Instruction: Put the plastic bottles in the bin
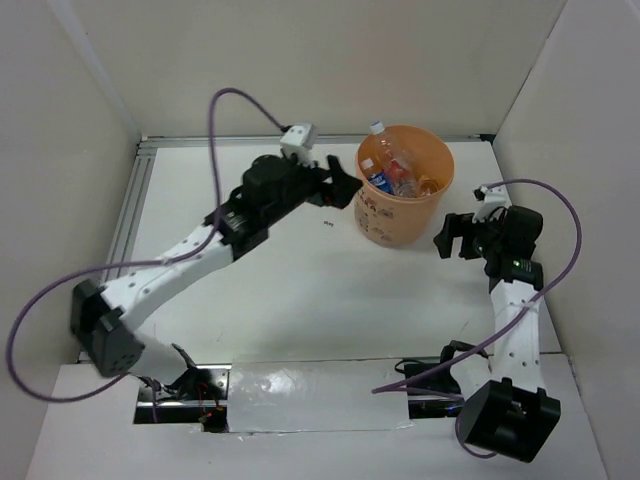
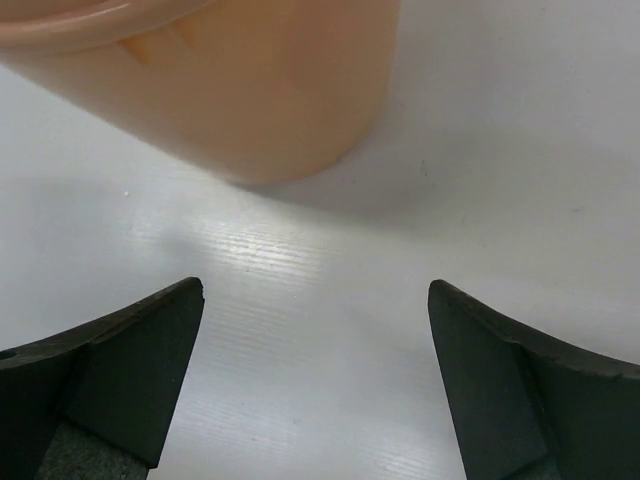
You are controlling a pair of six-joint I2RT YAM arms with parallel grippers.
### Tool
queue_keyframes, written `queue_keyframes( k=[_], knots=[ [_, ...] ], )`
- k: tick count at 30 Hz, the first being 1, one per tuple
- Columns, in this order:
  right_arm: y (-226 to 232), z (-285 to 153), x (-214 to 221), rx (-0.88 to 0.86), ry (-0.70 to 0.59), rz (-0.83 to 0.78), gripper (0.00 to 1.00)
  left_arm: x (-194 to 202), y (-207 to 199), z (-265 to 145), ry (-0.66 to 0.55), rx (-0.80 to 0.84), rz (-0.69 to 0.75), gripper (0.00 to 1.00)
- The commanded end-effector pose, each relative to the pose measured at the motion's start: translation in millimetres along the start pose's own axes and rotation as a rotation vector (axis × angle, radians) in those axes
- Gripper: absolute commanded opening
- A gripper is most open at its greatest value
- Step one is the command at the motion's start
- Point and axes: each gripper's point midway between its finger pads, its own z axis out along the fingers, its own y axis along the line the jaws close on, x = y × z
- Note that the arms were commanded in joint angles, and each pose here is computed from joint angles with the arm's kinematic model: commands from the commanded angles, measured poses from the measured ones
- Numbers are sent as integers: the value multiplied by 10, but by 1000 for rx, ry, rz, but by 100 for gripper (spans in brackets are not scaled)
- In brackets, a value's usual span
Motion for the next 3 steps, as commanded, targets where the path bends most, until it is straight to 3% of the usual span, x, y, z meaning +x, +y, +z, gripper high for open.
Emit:
queue_keyframes(
  k=[1,2,3],
  knots=[
    [-179,-38,-380,107,-97,37,100,51,553,-452,-27,-118,14,100],
    [-175,-38,-381,107,-97,47,100,363,790,-585,32,-172,-17,100],
    [-159,-36,-383,98,-98,46,100,263,815,-772,-2,-166,-21,100]
  ],
)
